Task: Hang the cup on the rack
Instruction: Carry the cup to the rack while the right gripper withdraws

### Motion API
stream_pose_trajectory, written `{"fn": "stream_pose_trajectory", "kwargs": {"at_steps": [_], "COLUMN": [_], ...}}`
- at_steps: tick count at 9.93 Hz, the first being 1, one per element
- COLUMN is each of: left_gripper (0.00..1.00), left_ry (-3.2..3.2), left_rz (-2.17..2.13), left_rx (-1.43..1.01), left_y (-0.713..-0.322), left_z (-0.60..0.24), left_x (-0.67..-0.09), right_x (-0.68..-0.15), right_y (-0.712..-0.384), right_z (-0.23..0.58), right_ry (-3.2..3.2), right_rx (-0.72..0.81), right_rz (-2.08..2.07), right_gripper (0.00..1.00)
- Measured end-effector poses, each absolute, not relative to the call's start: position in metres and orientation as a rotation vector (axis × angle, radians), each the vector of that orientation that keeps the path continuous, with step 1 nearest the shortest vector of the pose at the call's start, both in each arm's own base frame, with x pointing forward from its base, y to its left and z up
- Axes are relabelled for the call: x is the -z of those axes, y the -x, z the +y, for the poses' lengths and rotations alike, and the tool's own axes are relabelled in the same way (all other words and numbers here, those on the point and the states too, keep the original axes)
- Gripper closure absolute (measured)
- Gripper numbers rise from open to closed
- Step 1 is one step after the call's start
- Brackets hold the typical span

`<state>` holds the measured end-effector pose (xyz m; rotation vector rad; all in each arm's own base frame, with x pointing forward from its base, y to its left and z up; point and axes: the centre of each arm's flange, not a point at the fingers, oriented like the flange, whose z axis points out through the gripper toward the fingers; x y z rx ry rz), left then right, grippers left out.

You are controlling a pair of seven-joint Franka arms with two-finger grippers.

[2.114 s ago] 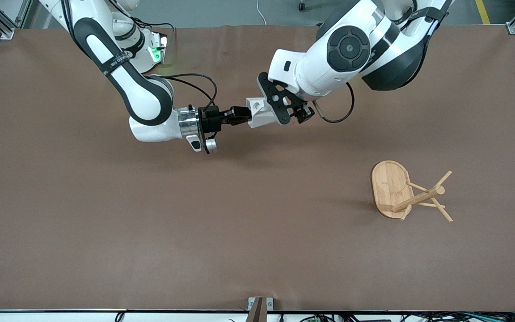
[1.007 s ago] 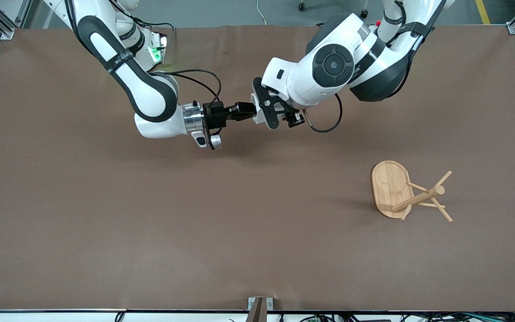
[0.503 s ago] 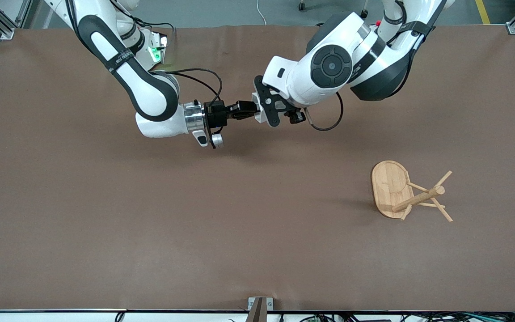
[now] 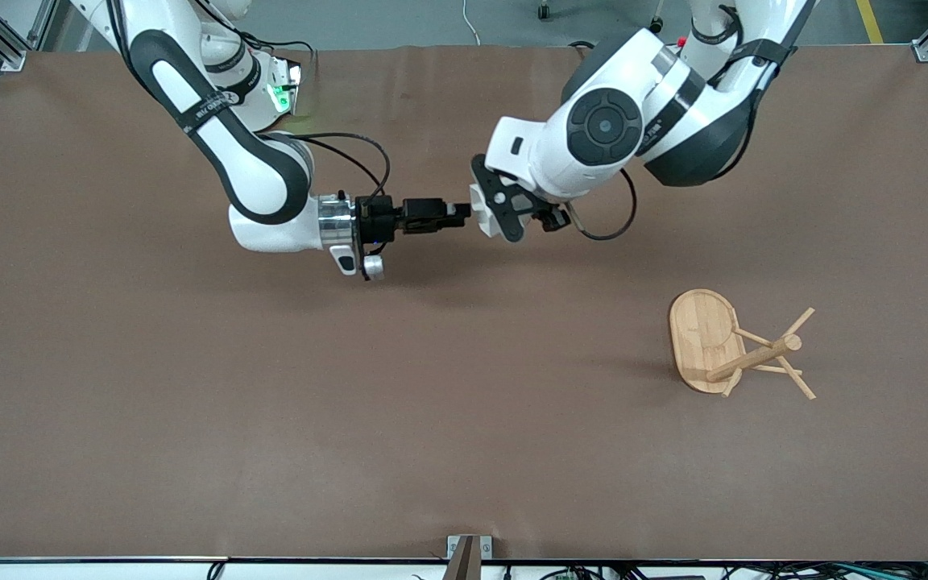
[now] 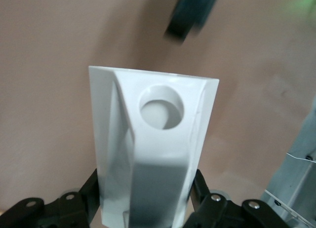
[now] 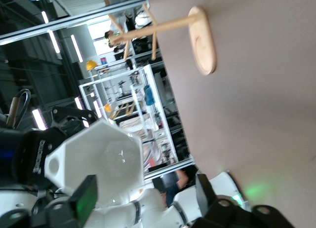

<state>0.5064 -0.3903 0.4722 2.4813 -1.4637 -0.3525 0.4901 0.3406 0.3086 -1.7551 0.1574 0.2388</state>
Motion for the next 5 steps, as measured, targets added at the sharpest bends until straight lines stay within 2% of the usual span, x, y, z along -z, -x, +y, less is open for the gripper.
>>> {"fn": "stream_pose_trajectory", "kwargs": {"at_steps": [1, 3, 5], "left_gripper": [0.26, 0.26, 0.26], "left_ry": [-2.552, -2.834, -2.961], "left_rz": [-1.409, -1.059, -0.807], "left_rx": [0.355, 0.377, 0.389], "left_y": [-0.524, -0.544, -0.562], "left_z": [-0.366, -0.332, -0.29], "left_x": [-0.468, -0.456, -0.422], "right_x": [-0.307, -0.312, -0.31], "right_y": [-0.504, -0.529, -0.539], "right_z": [0.316, 0.264, 0.22], "right_ry": [1.813, 1.999, 2.189], "right_rx": [-0.188, -0.096, -0.009], "right_rz": [0.165, 0.244, 0.296], "right_gripper": [0.0, 0.0, 0.0]}}
